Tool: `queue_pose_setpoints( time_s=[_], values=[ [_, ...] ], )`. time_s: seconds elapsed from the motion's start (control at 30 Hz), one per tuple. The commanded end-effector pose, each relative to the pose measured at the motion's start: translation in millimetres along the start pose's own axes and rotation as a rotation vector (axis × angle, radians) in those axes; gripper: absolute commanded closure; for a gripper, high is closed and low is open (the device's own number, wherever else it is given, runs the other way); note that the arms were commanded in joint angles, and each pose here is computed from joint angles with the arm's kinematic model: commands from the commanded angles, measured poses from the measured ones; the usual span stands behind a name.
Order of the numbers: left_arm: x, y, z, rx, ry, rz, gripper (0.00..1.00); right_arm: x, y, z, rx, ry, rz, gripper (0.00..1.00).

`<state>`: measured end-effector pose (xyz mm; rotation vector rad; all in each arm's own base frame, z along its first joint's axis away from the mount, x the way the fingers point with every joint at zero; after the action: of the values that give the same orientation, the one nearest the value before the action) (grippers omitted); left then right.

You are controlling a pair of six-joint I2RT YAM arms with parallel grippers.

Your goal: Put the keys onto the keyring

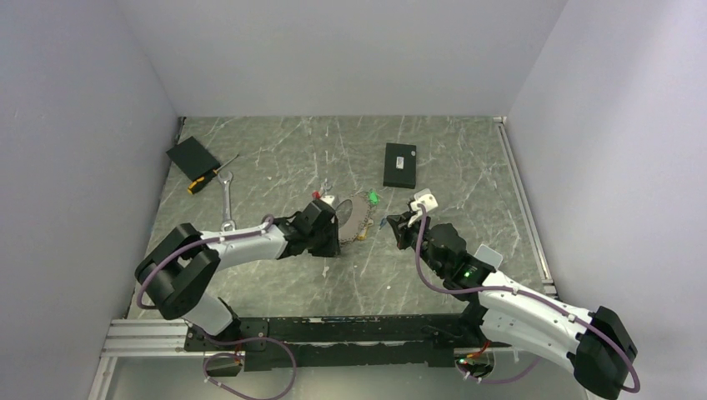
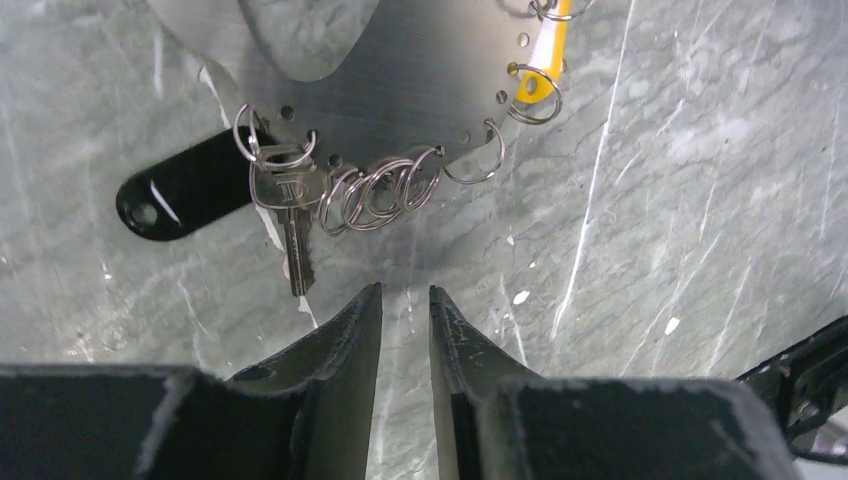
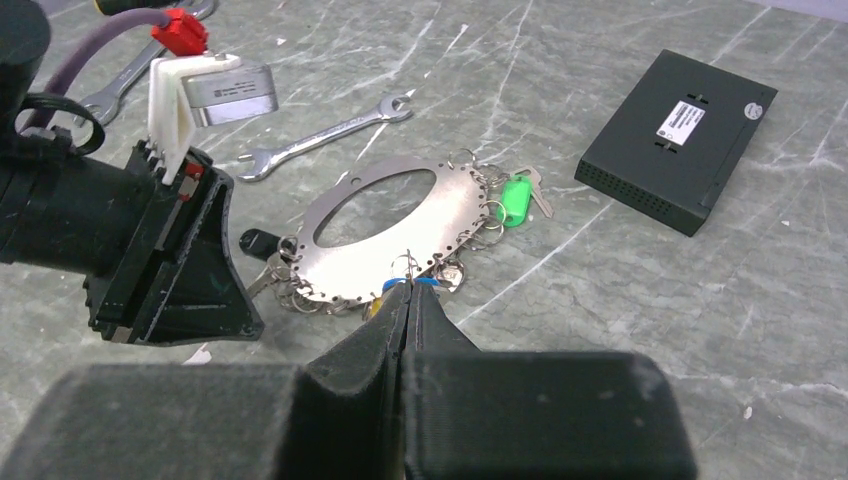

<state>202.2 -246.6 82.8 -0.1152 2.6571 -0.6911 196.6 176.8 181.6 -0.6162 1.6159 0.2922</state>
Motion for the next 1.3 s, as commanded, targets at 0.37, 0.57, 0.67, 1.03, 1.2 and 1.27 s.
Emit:
queue_pose_setpoints(
  time_s=[0.37,0.57,0.67,1.03,1.2,1.27],
  values=[
    [-15,-16,12,0.073,-0.258,-0.222,0.66,-11,3,3,-0.012,-0.051,0.019,1.0],
    [-17,-19,20,0.103,-0.267,-0.22,0.66,-10,3,2,-0.011,-0.05,0.019,1.0],
    [-17,-19,24,0.094,-0.26,-0.223,0.68,-10,3,2,-0.01,-0.051,0.021,1.0],
    [-17,-23,26,0.097,-0.254,-0.202,0.73,-11,3,2,-0.009,-0.053,0.023,1.0],
    [-18,-36,13,0.086,-0.252,-0.133,0.64,-10,3,2,-0.011,-0.054,0.023,1.0],
    [-16,-39,11,0.048,-0.24,-0.12,0.59,-11,4,2,-0.013,-0.055,0.024,1.0]
  ],
)
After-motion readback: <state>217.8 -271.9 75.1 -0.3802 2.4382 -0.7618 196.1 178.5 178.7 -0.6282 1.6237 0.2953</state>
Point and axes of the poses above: each gripper's point midway between its finger pads, its own z axis out along the fingers, its own y axis along the line the jaws close on, x = y × z, the point moved 6 cm from there along -z, back along the fingers, and after that the axes turned 15 degrees about -z, right-handed, at the moved point
